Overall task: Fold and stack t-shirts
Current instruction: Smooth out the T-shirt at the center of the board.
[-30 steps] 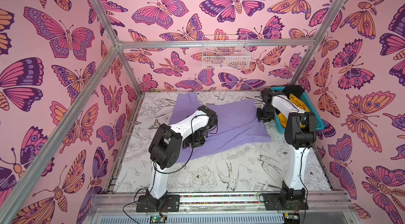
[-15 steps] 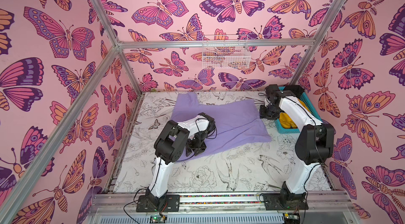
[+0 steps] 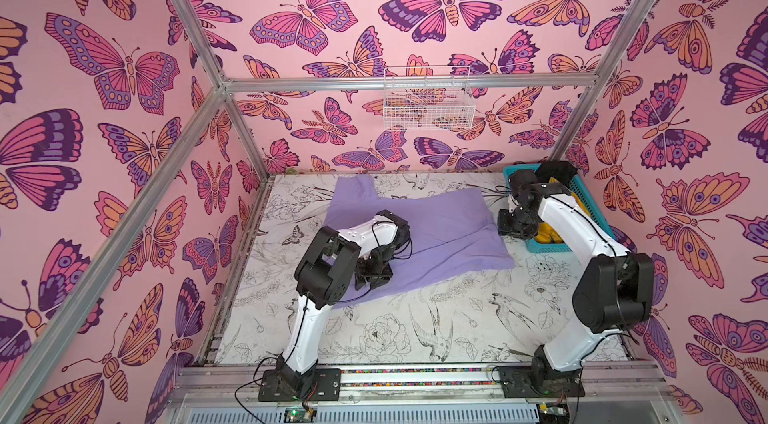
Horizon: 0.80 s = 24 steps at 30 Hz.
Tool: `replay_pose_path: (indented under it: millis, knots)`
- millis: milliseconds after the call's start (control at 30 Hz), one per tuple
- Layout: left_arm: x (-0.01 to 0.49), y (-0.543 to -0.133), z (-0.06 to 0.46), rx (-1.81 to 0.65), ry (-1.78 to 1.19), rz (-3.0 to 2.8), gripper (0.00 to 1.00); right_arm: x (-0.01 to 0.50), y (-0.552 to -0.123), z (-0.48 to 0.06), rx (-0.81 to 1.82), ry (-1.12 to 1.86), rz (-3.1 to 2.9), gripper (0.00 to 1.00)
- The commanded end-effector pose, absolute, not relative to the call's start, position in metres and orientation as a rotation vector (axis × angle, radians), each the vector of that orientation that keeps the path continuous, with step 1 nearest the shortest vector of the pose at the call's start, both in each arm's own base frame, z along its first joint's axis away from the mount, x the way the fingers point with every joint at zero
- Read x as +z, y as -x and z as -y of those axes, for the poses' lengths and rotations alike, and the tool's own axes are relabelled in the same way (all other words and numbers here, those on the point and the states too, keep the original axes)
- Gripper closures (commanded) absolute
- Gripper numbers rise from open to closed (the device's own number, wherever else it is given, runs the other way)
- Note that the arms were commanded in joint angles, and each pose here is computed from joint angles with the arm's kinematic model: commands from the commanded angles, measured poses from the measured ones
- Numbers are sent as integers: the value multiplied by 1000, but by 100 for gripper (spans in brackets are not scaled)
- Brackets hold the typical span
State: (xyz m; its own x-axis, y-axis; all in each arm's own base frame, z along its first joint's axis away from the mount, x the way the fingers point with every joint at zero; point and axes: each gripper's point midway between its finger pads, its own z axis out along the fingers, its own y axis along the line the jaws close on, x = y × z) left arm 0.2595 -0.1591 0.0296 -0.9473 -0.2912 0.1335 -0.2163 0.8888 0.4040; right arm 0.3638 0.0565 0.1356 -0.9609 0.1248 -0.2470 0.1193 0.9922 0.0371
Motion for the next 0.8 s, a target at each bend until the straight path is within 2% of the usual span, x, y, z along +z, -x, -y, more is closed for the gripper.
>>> replay_pose_path:
  millis: [0, 200, 367, 533, 600, 667, 767]
  knots:
    - [35, -275, 153, -625, -358, 2905, 48, 140, -361, -56, 21, -203, -2871, 52]
    - [35, -281, 151, -643, -320, 2903, 50, 139, -362, -55, 9, -204, -2870, 52]
    - [25, -279, 149, -662, -310, 2871, 60, 140, -360, -53, -7, -198, -2869, 53]
    - [22, -278, 145, -693, -299, 2863, 74, 142, -361, -52, -14, -198, -2863, 54]
    - [22, -278, 144, -700, -295, 2865, 83, 142, -360, -51, -13, -199, -2864, 54]
    - [25, -279, 144, -699, -294, 2872, 97, 141, -360, -52, -13, -199, -2867, 55]
    - [35, -278, 142, -705, -305, 2887, 100, 139, -360, -52, -14, -197, -2874, 56]
